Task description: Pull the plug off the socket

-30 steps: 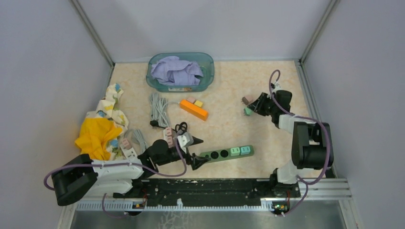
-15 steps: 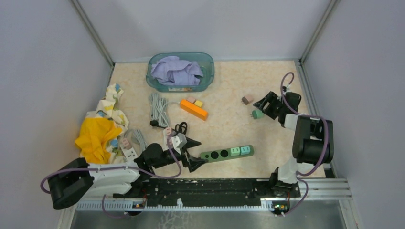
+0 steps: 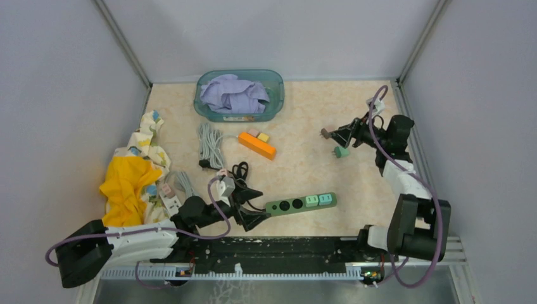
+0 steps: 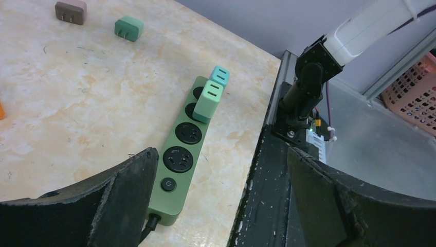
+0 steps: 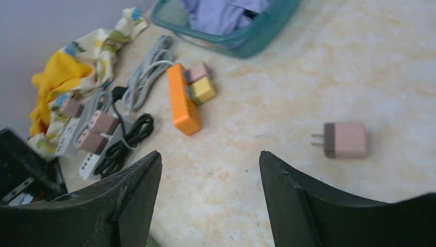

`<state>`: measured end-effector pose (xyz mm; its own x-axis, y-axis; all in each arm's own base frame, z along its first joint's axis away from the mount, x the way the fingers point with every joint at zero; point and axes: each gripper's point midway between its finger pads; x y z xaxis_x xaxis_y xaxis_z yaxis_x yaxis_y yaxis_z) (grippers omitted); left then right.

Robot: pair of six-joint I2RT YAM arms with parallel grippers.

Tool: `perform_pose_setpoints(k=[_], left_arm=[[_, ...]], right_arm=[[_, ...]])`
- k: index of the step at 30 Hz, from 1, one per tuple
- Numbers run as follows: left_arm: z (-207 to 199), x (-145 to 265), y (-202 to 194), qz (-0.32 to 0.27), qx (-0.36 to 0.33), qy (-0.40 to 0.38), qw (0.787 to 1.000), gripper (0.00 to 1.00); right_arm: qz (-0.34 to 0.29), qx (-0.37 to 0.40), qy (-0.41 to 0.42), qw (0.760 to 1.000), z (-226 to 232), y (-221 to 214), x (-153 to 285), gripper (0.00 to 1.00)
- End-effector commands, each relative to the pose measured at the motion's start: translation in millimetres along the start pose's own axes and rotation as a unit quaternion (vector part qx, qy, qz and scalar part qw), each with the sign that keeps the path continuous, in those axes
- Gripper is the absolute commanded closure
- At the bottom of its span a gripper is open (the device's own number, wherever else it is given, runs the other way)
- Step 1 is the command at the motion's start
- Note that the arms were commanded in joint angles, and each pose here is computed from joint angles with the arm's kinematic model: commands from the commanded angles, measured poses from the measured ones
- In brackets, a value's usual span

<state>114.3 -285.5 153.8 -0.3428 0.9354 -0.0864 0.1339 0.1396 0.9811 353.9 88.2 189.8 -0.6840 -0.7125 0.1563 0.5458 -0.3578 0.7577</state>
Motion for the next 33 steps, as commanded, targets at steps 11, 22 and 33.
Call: perform_pose_setpoints(k=[11, 22, 33], left_arm=[[22, 1, 7, -0.017, 0.081, 0.080, 0.993, 0.00], [38, 2, 25, -0.056, -0.026, 0.105, 0.992, 0.00], [23, -26, 10, -0.003, -0.175, 0.012, 0.984, 0.00]], right_arm=[[0.089, 0.300, 0.243, 0.918, 134, -60, 44, 0.28], [0.137, 0.372, 0.241, 0.886, 112, -118, 62, 0.23], [0.245, 0.435, 0.290, 0.816, 99, -180, 62, 0.26]])
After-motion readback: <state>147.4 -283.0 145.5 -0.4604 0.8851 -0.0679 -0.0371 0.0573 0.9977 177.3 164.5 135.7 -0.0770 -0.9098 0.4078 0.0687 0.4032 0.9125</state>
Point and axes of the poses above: each gripper's point midway between its finger pads, its own x axis back along the fingers, its own z axis along the line the jaws close on, y = z × x, and after that the axes turned 11 degrees about -x, right-handed
